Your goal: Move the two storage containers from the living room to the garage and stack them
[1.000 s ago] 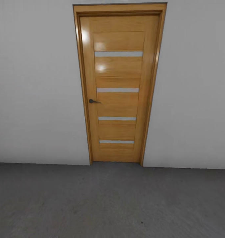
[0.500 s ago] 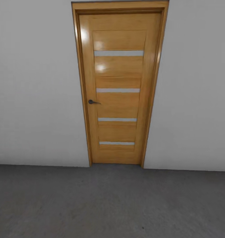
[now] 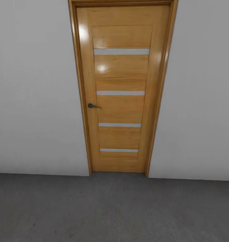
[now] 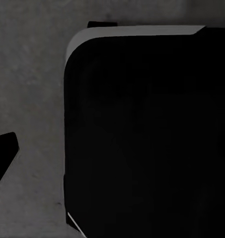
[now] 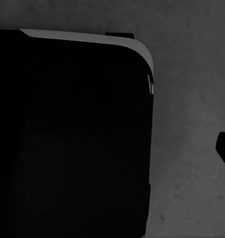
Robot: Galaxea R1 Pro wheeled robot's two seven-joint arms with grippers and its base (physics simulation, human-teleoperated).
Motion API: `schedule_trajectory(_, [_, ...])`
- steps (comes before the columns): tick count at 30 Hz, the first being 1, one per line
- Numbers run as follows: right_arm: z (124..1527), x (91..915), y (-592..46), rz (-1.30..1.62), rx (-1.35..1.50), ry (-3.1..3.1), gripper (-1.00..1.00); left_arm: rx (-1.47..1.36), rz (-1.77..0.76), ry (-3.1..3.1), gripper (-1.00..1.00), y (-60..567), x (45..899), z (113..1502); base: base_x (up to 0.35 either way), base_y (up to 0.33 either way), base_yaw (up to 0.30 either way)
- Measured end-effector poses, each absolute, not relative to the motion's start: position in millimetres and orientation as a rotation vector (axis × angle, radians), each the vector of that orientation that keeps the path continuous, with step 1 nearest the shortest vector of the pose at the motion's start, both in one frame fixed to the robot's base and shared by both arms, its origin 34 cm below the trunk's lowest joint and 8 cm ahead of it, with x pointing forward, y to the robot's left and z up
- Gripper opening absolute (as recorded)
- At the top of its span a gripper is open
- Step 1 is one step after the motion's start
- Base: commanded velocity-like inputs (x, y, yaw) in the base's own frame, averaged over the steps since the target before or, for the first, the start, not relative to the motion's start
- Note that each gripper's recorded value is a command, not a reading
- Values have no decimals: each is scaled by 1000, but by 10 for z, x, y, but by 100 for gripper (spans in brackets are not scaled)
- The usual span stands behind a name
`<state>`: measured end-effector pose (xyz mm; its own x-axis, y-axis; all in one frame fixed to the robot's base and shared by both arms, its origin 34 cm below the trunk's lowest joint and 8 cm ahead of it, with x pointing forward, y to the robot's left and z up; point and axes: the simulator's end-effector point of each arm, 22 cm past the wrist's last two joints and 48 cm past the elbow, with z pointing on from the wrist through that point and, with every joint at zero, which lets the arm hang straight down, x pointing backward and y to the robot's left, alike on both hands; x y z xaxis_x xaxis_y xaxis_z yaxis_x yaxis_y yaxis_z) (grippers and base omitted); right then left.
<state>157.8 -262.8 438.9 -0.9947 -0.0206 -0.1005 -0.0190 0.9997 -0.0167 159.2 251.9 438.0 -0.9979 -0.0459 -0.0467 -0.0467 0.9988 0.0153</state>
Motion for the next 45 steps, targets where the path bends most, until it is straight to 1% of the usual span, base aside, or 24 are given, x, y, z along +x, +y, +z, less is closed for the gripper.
schedule_trajectory(6, [4391, 1593, -2631, -25, -24, 3033, 100, -139, 76, 3052, 100, 2598, 1785, 4393, 321, 0, 0])
schedule_trajectory(14, [4394, 1622, -2609, -19, -32, 3020, 100, -301, 87, 3044, 100, 2623, 1755, 4393, 321, 0, 0])
schedule_trajectory(45, [4394, 1625, -2650, -26, -50, 3020, 100, -324, 89, 3040, 100, 2628, 1749, 4393, 320, -10, 0])
